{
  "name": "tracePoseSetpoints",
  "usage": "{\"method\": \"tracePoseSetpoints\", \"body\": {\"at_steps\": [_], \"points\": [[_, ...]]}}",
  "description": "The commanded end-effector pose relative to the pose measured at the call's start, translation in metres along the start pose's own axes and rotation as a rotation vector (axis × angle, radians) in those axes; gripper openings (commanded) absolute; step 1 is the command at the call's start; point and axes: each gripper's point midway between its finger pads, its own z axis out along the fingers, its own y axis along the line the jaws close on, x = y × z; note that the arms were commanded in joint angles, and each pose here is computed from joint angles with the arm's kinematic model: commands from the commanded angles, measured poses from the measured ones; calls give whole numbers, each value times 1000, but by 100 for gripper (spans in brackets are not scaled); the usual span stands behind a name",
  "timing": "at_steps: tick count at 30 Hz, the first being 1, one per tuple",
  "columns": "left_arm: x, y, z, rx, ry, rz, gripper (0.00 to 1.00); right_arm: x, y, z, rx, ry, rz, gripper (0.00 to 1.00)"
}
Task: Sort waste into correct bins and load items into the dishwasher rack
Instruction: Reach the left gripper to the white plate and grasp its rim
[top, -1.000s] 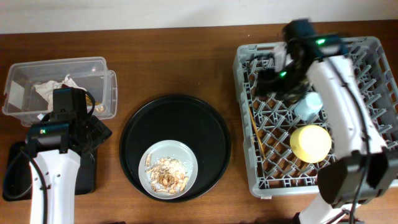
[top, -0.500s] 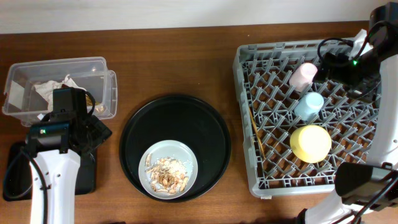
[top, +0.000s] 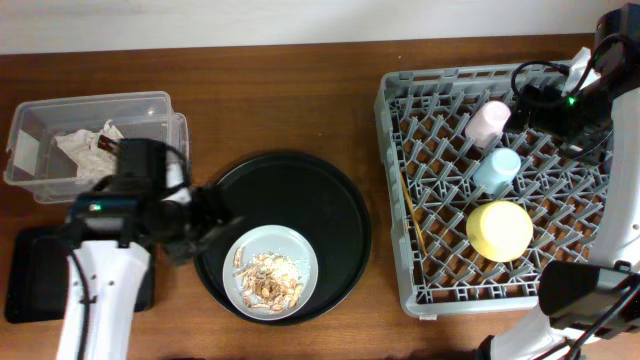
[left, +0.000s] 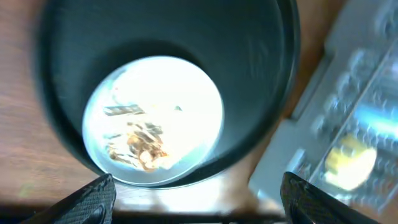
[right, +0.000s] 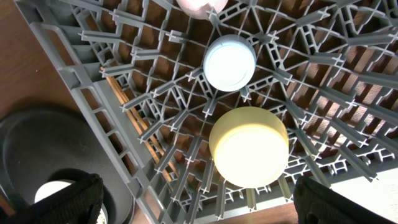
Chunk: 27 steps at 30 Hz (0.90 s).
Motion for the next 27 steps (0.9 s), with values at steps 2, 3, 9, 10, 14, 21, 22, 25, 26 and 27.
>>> {"method": "tracePoseSetpoints", "body": {"at_steps": [2,3,9,10,14,21,22,25,26,27], "points": [[37,-34,14,-1,49,236,94,-2,-2,-4,10,-17,12,98],[43,-37,17,-33,34,254,99,-2,-2,-4,10,-17,12,98],[68,-60,43,-127,-7,435,99,-2,-2,-4,10,-17,12,98],[74,-67,53,-130,13,465,99,-2,-2,-4,10,-17,12,98],[87,-70,90,-200,77,523,99,-2,-2,-4,10,-17,12,98],[68,-60,128,-380,-9,582,99,-2,-2,-4,10,-17,12,98],[63,-63,128,-383,-45,583,99,-2,-2,-4,10,-17,12,98],[57,-66,132,-385,-89,540,99,-2,-2,-4,10,-17,12,98],[57,-65,136,-389,-88,522,99,-2,-2,-4,10,-17,12,98],[58,-63,140,-400,-83,502,99,-2,-2,-4,10,-17,12,98]]}}
